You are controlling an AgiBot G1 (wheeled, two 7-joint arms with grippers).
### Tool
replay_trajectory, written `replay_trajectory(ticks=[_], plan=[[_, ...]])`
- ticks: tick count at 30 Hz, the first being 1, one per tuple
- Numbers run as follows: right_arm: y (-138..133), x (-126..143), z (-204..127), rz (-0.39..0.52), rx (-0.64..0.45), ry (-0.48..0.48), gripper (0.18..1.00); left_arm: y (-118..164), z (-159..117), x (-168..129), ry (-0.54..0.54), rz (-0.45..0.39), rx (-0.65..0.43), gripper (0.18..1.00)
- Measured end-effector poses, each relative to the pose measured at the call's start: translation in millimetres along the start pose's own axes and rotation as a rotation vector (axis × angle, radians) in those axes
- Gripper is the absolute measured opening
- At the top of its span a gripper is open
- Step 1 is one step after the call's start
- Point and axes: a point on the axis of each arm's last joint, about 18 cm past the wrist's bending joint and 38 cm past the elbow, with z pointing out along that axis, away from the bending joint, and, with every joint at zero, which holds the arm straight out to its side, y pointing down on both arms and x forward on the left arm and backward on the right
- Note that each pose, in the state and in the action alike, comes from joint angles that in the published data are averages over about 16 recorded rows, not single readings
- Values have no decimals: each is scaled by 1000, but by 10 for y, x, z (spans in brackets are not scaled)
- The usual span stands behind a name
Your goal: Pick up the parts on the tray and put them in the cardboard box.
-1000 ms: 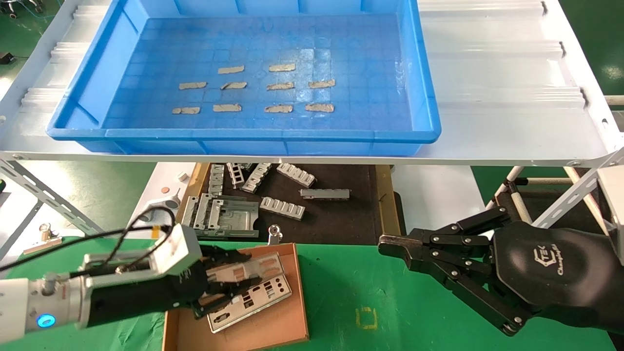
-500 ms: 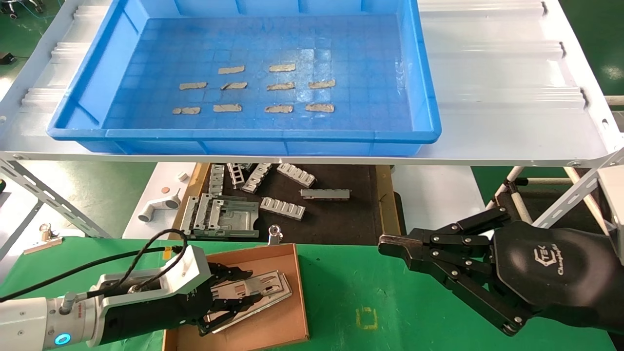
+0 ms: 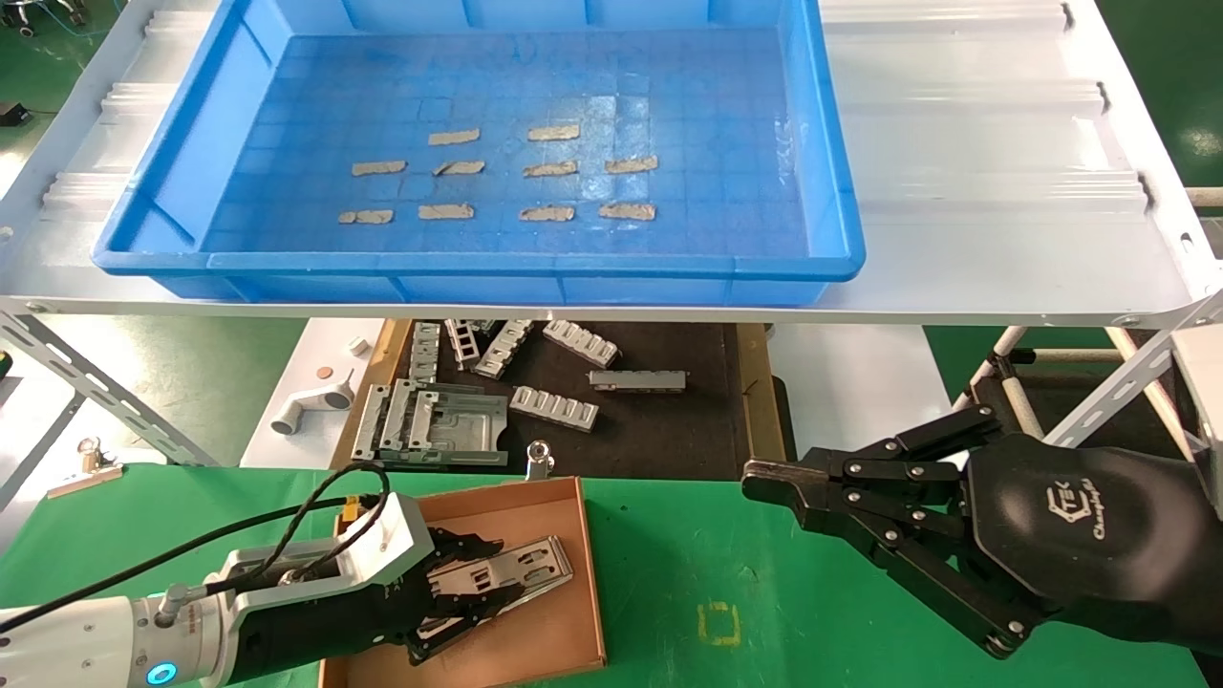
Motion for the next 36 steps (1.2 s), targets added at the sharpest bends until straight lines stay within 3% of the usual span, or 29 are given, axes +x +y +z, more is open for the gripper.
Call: replay_trajectory(ticks=[36], plan=[[0, 0, 0, 0, 0, 0, 191, 19, 72, 50, 2, -26, -7, 447]])
